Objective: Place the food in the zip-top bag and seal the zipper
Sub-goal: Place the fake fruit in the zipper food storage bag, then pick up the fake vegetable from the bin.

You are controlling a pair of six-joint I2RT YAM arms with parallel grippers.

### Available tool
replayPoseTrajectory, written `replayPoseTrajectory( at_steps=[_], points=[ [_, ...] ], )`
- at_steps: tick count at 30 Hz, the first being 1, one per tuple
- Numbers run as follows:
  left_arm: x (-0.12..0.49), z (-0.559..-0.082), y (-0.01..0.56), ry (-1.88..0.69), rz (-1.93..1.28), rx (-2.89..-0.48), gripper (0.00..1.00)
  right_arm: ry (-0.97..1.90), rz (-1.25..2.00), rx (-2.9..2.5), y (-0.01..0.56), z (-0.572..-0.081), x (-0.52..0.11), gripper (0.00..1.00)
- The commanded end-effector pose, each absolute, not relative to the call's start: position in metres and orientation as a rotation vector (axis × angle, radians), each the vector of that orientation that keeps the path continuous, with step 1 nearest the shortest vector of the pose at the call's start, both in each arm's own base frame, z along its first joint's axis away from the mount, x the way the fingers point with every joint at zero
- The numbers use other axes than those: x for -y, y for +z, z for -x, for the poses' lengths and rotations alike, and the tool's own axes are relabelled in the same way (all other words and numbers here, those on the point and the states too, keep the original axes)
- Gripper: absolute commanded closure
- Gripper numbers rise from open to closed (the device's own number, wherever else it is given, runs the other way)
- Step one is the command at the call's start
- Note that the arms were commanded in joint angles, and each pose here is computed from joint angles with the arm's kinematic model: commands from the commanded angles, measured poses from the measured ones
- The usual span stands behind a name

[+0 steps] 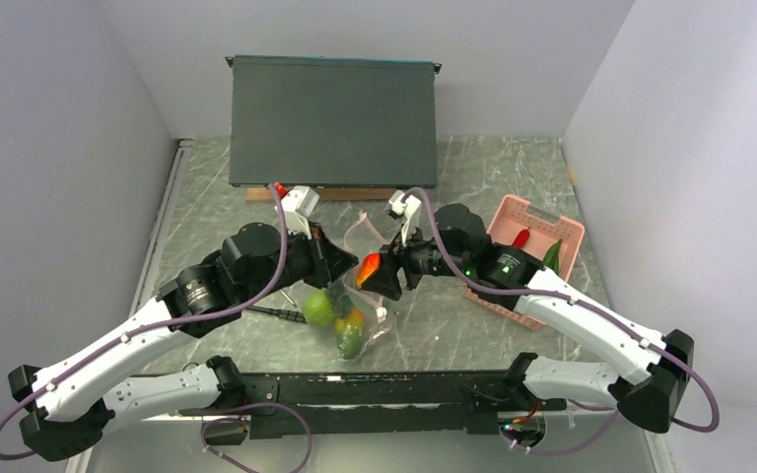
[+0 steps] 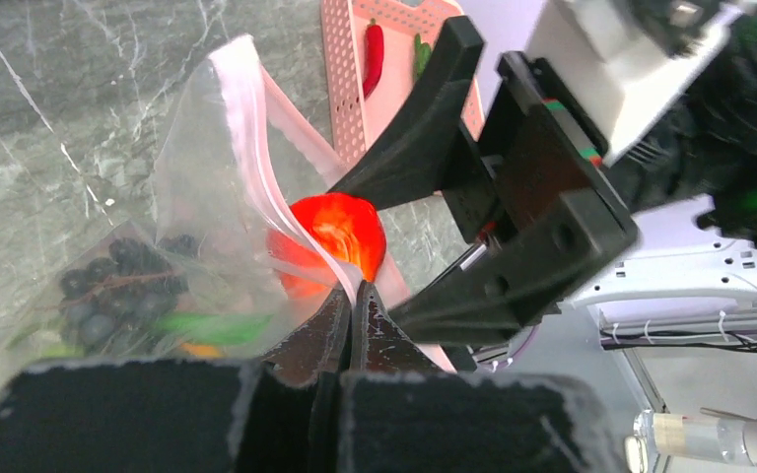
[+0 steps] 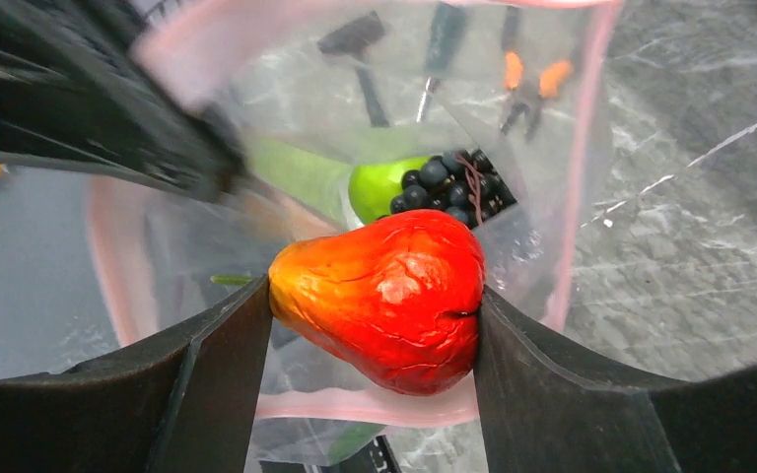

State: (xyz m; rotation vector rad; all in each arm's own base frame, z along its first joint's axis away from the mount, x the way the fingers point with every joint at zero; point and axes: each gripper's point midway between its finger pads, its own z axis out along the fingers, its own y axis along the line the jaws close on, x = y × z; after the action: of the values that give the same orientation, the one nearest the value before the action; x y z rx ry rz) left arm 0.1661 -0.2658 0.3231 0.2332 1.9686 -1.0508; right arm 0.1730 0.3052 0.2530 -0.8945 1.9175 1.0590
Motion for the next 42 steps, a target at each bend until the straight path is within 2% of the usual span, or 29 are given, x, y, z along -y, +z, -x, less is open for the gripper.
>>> replayPoseTrajectory(
  at_steps=[1,8,10,12,16,22,27,33,42],
  points=[
    [0.274,-0.164,0.354,-1.120,-0.259,-1.891,1.00,0.832,0.866,-1.921,0.274,-0.183,-0.300,0.59],
    [0.275,-0.166,0.346,-1.119,-0.246,-1.903,1.00,0.803,0.779,-1.960,0.297,-0.192,-0.303,0.34],
    [0.276,-0.165,0.346,-1.122,-0.244,-1.902,1.00,0.792,0.761,-1.963,0.303,-0.195,-0.304,0.25],
    [0.275,-0.166,0.344,-1.118,-0.242,-1.906,1.00,0.789,0.751,-1.965,0.309,-0.196,-0.304,0.11],
    [0.272,-0.168,0.343,-1.101,-0.226,-1.901,1.00,0.776,0.687,-1.990,0.325,-0.198,-0.298,0.03],
    [0.271,-0.173,0.339,-1.070,-0.219,-1.902,1.00,0.694,0.560,-1.983,0.357,-0.206,-0.273,0.00],
    [0.269,-0.178,0.334,-1.020,-0.219,-1.919,1.00,0.475,0.225,-2.007,0.366,-0.240,-0.202,0.01],
    [0.274,-0.179,0.339,-1.024,-0.255,-1.900,1.00,0.168,-0.221,-2.082,0.308,-0.282,-0.080,0.02],
    [0.288,-0.175,0.326,-1.042,-0.330,-1.942,1.00,0.064,-0.722,-2.235,0.178,-0.295,0.017,0.06]
  ],
)
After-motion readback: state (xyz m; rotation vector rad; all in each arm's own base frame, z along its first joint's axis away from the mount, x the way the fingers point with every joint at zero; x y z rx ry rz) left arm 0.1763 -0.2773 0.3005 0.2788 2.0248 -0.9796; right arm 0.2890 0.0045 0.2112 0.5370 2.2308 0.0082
